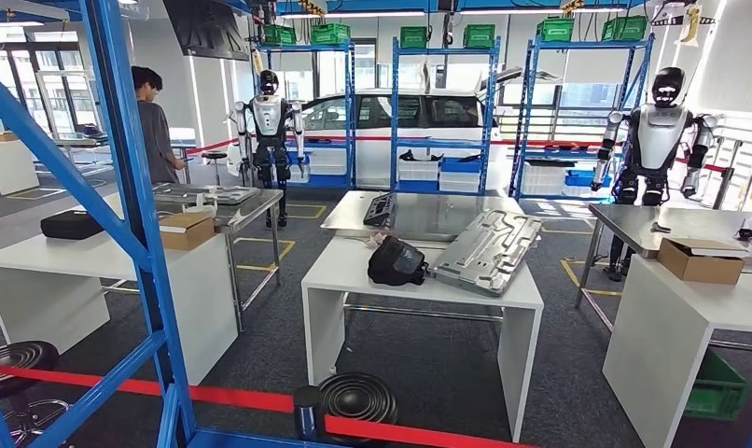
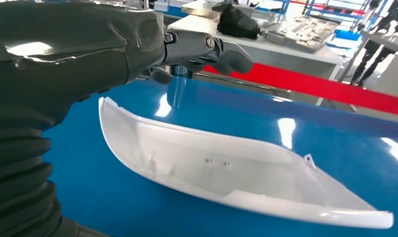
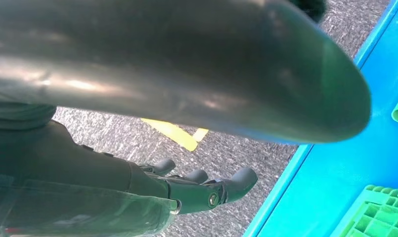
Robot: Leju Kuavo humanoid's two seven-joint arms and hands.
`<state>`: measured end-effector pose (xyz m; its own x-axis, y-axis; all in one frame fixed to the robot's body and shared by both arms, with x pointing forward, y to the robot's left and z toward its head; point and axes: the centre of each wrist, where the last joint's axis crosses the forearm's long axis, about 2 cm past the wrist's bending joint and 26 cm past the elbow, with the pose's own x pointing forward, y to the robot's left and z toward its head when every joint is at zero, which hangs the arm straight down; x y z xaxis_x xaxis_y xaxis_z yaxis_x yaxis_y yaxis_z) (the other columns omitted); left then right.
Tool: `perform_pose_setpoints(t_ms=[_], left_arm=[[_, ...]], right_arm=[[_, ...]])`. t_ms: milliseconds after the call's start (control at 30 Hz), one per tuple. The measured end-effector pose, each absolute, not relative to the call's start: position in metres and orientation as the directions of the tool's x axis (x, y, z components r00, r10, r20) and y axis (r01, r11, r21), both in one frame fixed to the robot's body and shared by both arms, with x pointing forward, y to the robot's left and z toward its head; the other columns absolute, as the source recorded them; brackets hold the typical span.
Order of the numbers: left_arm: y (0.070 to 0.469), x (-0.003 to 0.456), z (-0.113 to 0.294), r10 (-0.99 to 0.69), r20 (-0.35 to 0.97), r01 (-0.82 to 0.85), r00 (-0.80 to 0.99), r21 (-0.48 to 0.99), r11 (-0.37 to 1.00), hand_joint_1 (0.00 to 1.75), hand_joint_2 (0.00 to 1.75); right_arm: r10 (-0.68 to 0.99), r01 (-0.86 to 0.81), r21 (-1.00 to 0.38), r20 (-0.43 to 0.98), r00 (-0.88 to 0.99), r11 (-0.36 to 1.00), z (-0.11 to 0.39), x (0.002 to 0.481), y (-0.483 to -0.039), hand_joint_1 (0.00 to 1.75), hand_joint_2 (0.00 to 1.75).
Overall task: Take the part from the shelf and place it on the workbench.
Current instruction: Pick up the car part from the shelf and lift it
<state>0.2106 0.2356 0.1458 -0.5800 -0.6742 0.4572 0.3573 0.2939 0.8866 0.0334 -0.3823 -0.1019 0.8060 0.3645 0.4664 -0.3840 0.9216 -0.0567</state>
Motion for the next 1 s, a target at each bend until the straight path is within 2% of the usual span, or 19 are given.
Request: perform_pose_setpoints(t_ms=[1000], left_arm=[[0.236,0.214,0.12,-0.712,0.458,0.437,-0.532,0.869,0.232,0.0,1.75]], right_arm=[[0.357,-0.385,-0.035,0.462,0.812,0.922,-0.104,0.035,-0.376,0.0,0.0]])
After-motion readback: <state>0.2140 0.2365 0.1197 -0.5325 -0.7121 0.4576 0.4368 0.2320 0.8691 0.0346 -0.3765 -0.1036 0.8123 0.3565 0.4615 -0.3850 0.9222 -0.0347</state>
